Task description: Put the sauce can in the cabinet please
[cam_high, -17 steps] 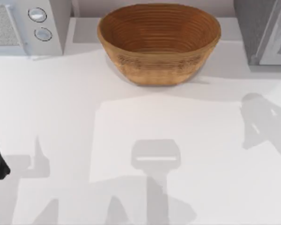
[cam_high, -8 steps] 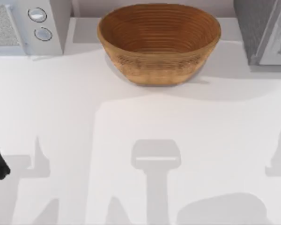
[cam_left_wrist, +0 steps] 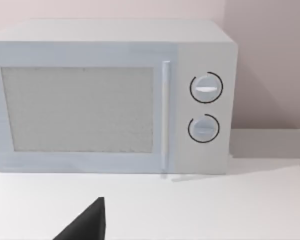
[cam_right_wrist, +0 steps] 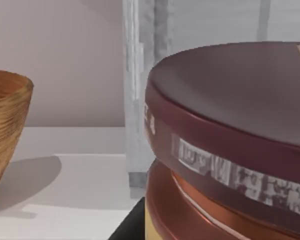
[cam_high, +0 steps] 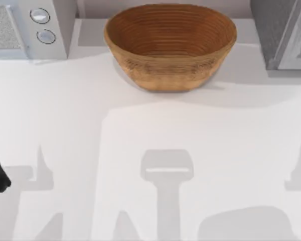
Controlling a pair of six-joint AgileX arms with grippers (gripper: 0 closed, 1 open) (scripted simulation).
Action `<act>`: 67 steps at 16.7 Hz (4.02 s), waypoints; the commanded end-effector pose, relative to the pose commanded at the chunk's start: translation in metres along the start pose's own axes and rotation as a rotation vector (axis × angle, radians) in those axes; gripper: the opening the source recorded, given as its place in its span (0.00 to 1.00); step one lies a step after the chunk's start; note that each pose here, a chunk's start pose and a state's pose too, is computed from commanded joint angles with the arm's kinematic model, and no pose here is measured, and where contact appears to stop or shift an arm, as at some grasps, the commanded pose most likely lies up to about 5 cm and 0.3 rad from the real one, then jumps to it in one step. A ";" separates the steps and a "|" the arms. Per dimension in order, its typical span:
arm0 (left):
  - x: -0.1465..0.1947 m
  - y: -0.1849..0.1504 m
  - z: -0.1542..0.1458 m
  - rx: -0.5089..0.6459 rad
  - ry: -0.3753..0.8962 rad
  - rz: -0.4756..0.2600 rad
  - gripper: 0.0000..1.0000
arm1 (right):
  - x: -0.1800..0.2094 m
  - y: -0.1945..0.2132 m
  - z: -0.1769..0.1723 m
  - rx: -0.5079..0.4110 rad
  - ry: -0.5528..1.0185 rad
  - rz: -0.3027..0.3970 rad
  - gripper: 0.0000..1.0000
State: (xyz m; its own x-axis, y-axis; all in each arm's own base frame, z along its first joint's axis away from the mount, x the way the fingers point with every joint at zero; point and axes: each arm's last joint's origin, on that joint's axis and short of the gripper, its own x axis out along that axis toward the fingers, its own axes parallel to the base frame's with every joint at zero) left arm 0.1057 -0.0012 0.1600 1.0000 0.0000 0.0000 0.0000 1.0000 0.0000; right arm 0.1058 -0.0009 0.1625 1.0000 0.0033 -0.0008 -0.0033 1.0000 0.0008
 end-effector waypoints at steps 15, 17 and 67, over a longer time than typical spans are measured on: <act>0.000 0.000 0.000 0.000 0.000 0.000 1.00 | 0.029 0.010 0.185 -0.003 0.048 -0.004 0.00; 0.000 0.000 0.000 0.000 0.000 0.000 1.00 | 0.036 0.013 0.212 -0.004 0.030 -0.003 0.00; 0.000 0.000 0.000 0.000 0.000 0.000 1.00 | 0.290 0.045 0.347 0.002 0.002 -0.004 0.00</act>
State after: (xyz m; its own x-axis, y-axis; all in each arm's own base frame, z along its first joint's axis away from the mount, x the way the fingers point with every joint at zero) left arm 0.1057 -0.0012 0.1600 1.0000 0.0000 0.0000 0.0000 1.0000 0.0000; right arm 0.3957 0.0450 0.5097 1.0000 -0.0010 -0.0031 0.0011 1.0000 0.0028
